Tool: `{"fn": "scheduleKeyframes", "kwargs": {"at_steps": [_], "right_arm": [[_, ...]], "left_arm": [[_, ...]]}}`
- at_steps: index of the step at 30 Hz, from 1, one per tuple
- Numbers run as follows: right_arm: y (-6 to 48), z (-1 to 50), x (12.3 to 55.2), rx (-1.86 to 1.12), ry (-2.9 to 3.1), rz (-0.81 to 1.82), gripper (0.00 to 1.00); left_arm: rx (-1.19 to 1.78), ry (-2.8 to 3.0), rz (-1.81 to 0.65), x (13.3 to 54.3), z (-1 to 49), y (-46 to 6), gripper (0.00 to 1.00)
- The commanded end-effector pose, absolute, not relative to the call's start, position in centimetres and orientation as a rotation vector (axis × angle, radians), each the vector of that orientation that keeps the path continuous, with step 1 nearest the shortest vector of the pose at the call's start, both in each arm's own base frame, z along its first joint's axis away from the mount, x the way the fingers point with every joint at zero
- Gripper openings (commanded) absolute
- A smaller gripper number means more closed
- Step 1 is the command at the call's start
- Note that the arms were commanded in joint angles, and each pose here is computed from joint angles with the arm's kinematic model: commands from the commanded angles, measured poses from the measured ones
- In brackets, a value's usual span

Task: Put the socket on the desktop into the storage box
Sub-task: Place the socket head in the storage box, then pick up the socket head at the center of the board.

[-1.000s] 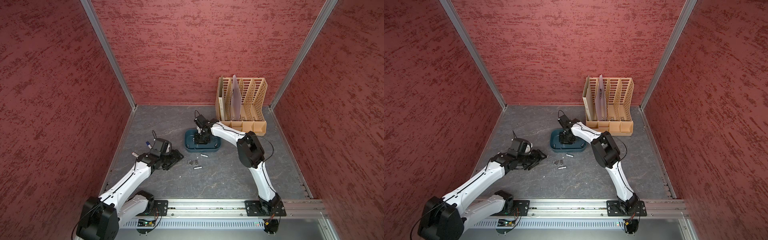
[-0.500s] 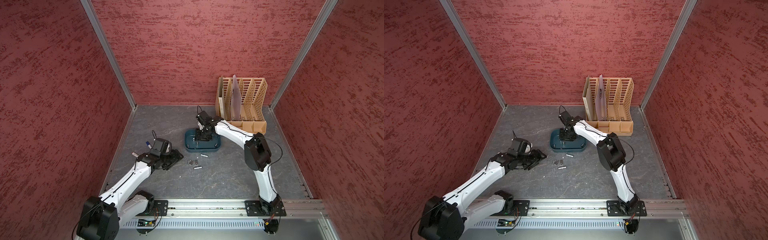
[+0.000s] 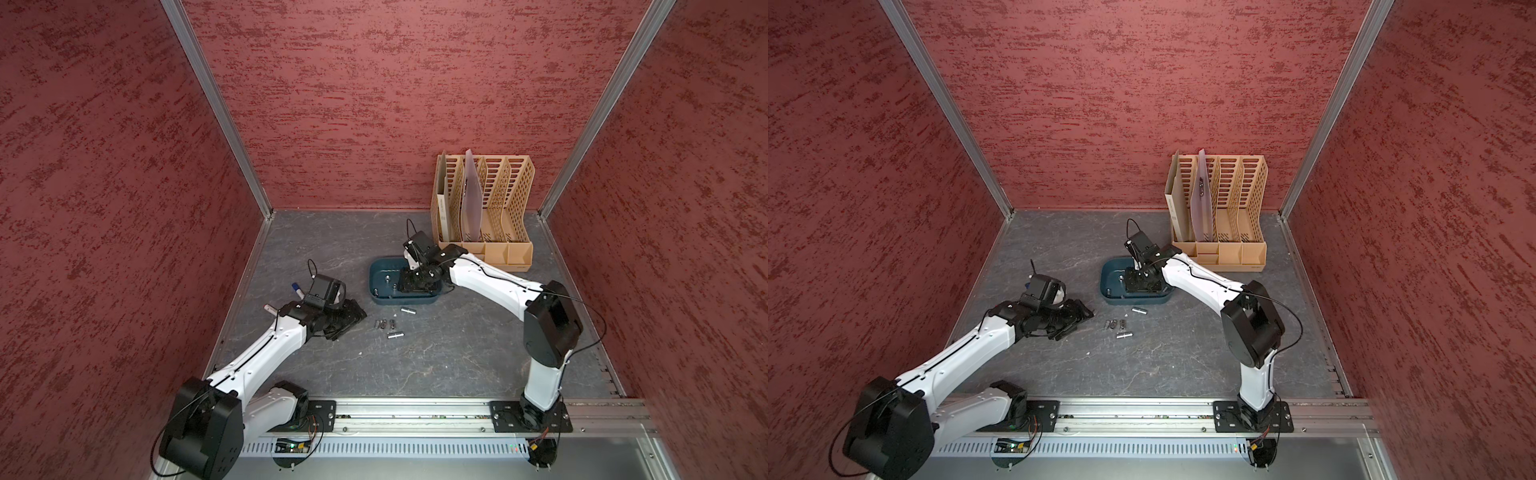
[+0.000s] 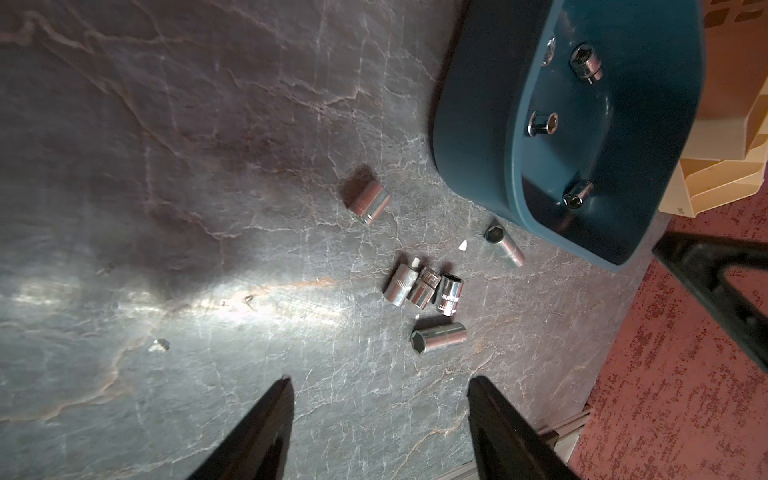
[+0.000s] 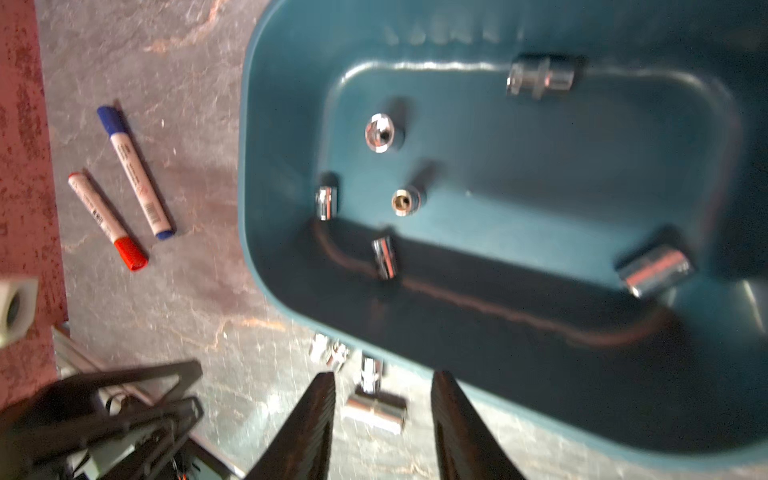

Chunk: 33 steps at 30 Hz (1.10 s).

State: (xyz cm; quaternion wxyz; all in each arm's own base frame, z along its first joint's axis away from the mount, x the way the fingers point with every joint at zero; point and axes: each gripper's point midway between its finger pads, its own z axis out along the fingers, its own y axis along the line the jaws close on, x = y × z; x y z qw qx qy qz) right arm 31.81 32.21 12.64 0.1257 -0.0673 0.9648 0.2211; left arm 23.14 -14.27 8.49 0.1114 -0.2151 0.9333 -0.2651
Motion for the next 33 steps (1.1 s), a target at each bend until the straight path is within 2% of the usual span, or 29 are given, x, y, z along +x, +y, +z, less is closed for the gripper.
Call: {"fn": "scheduleKeyframes", "kwargs": {"at_steps": [1, 19, 33], "right_arm": [[32.3, 14.4, 31.0, -0.211, 2.731, 0.700, 0.43], [31.5, 16.8, 22.2, -0.503, 2.508, 0.927, 0.43], [31.0, 16.8, 19.3, -0.576, 2.446, 1.007, 0.43]], "left_arm": [[-0.590, 2.735, -0.730, 24.1, 8.9, -14.1, 0.69], [-0.415, 2.852, -0.570, 27.5, 6.7, -14.9, 0.61], [-0.279, 2.927, -0.465, 28.7, 4.6, -15.5, 0.50]]}}
